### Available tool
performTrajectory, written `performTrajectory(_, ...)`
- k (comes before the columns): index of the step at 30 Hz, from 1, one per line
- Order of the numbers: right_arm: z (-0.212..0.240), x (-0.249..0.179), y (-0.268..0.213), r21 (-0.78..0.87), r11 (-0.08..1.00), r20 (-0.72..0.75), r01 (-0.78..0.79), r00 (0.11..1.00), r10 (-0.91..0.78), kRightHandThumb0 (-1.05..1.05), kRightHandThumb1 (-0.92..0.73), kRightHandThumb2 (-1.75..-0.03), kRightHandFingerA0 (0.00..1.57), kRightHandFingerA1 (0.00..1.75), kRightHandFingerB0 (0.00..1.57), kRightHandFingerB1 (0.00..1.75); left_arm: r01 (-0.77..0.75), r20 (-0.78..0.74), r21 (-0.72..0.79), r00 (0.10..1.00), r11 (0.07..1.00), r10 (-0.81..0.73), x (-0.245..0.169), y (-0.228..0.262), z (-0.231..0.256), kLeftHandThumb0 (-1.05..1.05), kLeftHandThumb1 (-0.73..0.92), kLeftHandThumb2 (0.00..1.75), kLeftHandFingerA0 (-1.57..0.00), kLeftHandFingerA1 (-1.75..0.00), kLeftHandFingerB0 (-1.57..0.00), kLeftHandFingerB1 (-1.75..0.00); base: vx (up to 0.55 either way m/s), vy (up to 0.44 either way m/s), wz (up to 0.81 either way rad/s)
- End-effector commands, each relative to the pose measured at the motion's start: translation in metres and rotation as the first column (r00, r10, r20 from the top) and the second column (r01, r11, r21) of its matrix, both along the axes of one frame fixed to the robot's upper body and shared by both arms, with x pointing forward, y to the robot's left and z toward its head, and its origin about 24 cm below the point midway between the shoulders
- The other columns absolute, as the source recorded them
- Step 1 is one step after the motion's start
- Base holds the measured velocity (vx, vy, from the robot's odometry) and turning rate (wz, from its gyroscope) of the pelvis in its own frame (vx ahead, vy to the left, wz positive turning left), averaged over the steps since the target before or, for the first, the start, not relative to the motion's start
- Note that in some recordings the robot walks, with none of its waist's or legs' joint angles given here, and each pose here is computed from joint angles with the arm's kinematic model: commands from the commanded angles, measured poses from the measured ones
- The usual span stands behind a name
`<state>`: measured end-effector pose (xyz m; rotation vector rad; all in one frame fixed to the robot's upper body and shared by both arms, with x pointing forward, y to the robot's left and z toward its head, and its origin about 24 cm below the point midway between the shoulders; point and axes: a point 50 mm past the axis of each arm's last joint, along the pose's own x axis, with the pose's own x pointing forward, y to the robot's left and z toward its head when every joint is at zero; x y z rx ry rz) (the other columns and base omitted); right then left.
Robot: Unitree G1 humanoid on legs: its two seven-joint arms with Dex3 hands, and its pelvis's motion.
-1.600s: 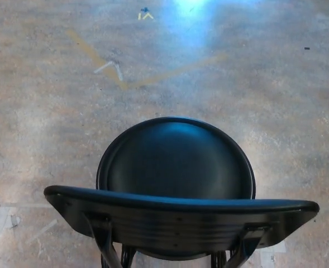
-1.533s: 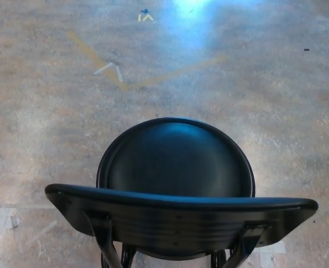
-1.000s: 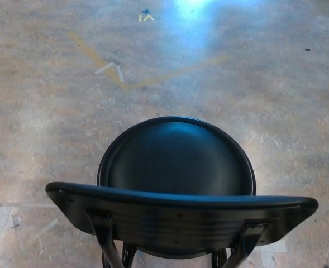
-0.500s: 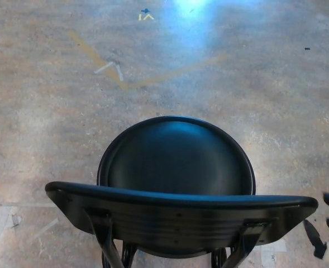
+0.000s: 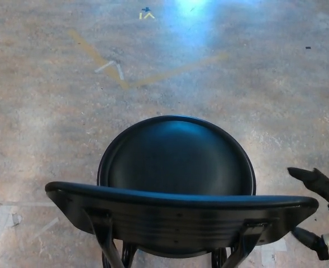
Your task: Use the right hand to rotate the back of the chair to its left.
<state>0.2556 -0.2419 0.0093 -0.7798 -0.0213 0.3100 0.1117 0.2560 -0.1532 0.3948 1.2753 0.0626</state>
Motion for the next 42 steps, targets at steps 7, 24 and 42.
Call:
performTrajectory(7, 0.027, -0.011, 0.037, -0.084, 0.939, -0.159, -0.335, 0.934, 0.319, -1.05, -0.57, -0.67, 0.0, 0.48, 0.0, 0.48, 0.005, -0.017, -0.002, 1.0, 1.0, -0.005, -0.004, 0.002, 0.0, -0.47, 0.71, 0.61, -0.57, -0.49, -0.51, -0.41, 0.0, 0.0, 0.0)
performTrajectory(24, 0.029, -0.002, 0.12, -0.034, 0.831, -0.186, -0.555, 0.82, 0.541, -1.05, -0.59, -0.65, 0.0, 0.47, 0.0, 0.49, -0.009, -0.02, 0.006, 1.0, 1.0, 0.009, -0.007, 0.004, -0.001, -0.46, 0.71, 0.61, -0.58, -0.49, -0.52, -0.42, 0.0, 0.0, 0.0)
performTrajectory(42, 0.035, -0.008, 0.22, -0.011, 0.685, -0.127, -0.729, 0.68, 0.722, -1.05, -0.51, -0.92, 0.0, 0.4, 0.0, 0.43, 0.013, -0.021, 0.012, 1.0, 1.0, -0.013, -0.003, 0.007, 0.001, -0.48, 0.72, 0.61, -0.56, -0.49, -0.49, -0.41, 0.0, 0.0, 0.0)
